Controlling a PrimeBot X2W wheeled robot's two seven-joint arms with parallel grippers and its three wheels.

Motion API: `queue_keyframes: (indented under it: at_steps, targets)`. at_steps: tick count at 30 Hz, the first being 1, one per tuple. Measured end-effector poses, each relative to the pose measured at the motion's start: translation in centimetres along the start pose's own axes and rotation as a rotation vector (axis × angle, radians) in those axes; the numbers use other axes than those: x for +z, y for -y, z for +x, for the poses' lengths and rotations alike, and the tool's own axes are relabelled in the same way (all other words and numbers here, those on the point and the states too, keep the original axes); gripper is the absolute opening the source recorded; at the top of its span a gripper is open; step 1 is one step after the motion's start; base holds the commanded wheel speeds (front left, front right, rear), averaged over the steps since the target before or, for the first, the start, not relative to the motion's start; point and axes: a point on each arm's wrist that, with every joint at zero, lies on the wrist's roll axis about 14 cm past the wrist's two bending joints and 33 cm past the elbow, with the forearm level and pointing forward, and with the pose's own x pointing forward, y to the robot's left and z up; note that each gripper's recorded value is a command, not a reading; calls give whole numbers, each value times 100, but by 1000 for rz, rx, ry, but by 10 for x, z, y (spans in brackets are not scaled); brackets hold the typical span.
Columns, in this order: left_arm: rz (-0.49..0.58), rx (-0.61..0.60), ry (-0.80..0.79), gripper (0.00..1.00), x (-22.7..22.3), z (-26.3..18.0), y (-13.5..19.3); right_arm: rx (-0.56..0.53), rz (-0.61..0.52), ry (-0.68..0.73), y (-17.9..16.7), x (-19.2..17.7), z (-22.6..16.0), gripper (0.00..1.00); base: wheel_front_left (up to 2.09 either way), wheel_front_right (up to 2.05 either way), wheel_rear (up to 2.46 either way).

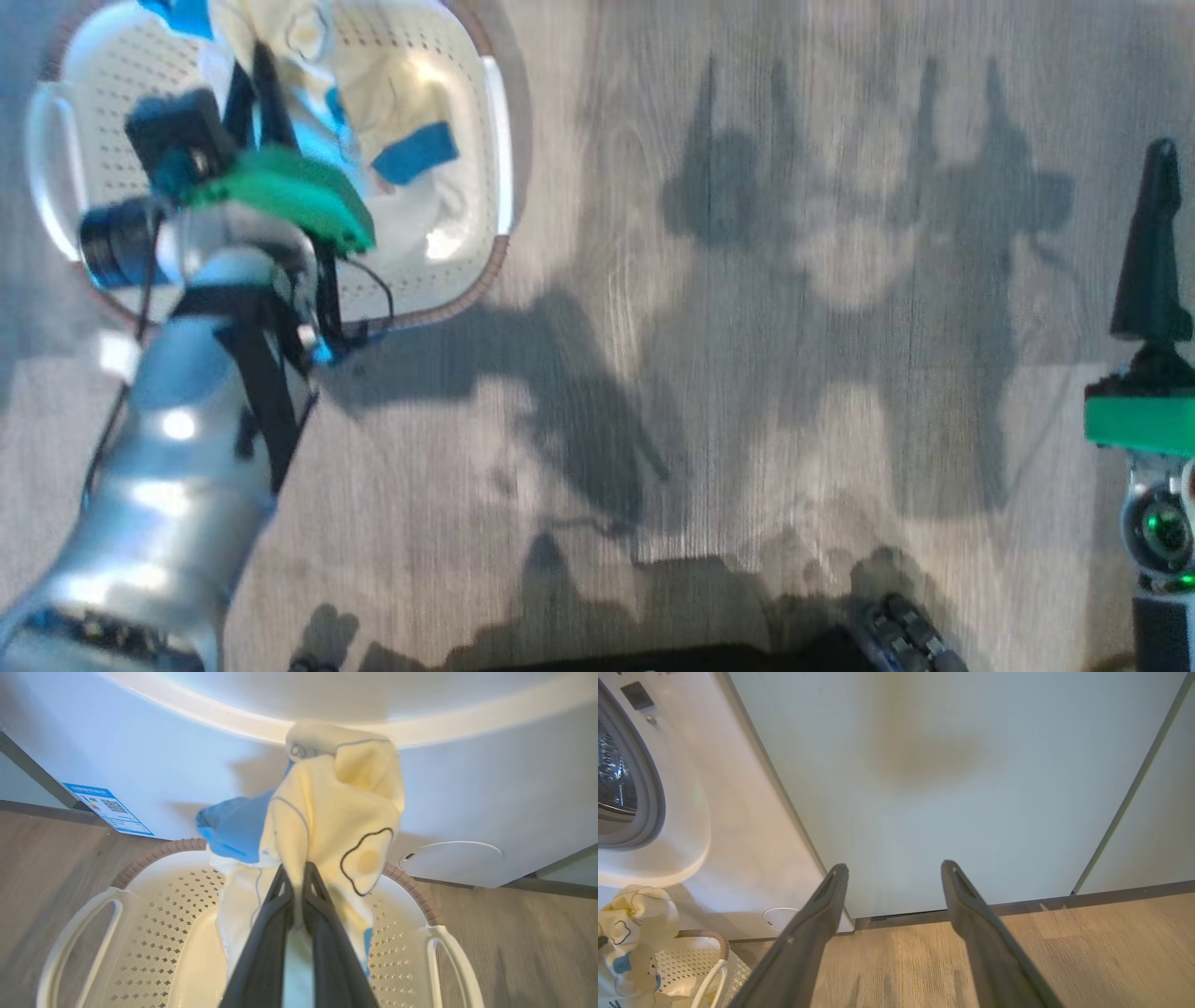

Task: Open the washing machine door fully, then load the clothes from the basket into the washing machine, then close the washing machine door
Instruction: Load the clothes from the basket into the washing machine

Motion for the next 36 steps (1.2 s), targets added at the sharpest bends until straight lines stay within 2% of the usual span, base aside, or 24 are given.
queue_keyframes:
  at_steps: [15, 36]
  targets:
    - [21, -12, 228, 0, 73, -95, 13, 38, 7, 64, -15, 40, -26, 100, 0, 0, 0]
    - [26, -19, 341, 0, 109, -182, 26, 65, -6, 129, -26, 77, -74, 100, 0, 0, 0]
